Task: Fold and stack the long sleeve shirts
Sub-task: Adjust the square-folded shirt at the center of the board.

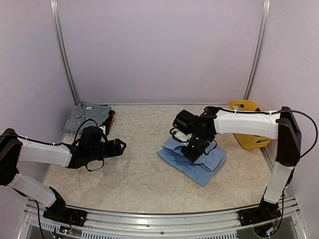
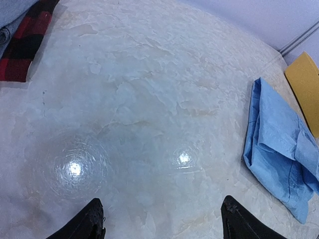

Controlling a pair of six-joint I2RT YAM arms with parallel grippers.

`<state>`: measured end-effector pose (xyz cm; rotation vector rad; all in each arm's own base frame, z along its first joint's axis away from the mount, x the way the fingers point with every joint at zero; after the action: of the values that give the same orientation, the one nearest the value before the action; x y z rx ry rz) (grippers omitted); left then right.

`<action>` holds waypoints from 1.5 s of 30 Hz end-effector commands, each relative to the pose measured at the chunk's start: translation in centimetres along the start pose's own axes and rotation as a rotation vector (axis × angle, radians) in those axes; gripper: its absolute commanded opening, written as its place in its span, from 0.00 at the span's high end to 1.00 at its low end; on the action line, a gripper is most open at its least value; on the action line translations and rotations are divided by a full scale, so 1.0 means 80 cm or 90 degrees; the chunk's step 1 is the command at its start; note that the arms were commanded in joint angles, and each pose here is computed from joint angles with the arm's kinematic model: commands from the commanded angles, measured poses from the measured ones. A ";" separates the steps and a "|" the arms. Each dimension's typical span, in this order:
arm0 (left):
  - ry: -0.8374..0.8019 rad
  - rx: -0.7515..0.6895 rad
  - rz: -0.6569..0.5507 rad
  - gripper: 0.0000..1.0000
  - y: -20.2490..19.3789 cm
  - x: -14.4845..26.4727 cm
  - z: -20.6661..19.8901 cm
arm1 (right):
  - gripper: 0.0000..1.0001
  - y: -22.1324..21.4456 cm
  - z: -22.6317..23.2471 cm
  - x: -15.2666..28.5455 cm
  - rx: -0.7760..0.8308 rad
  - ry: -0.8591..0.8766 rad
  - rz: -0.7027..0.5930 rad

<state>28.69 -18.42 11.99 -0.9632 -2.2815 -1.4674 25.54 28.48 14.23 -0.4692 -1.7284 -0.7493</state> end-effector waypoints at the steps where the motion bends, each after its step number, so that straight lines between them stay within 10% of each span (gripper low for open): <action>1: -0.007 0.009 0.001 0.24 -0.003 -0.004 0.002 | 1.00 -0.023 0.011 0.012 0.011 0.028 0.015; 12: -0.011 0.010 0.009 0.24 -0.006 -0.009 0.001 | 0.96 -0.053 0.047 -0.041 -0.002 0.084 0.040; 21: -0.006 0.008 0.010 0.23 -0.007 -0.010 0.002 | 0.45 -0.054 0.077 -0.046 -0.014 0.150 0.020; 45: 0.010 0.031 -0.061 0.01 0.052 0.034 0.006 | 0.07 0.004 0.010 0.049 -0.129 0.196 -0.227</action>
<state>28.69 -17.01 13.91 -0.8926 -2.3170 -1.4731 20.97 29.89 16.35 -0.1825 -1.4387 -1.0843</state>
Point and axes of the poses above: each gripper's point midway between its finger pads, its own x axis back along the fingers, its own z axis along the line the jaws close on, y = z × x, the point moved 5 cm from there along x, back along the fingers, and after that the axes turned 3 degrees about x, right-handed, at the moved point
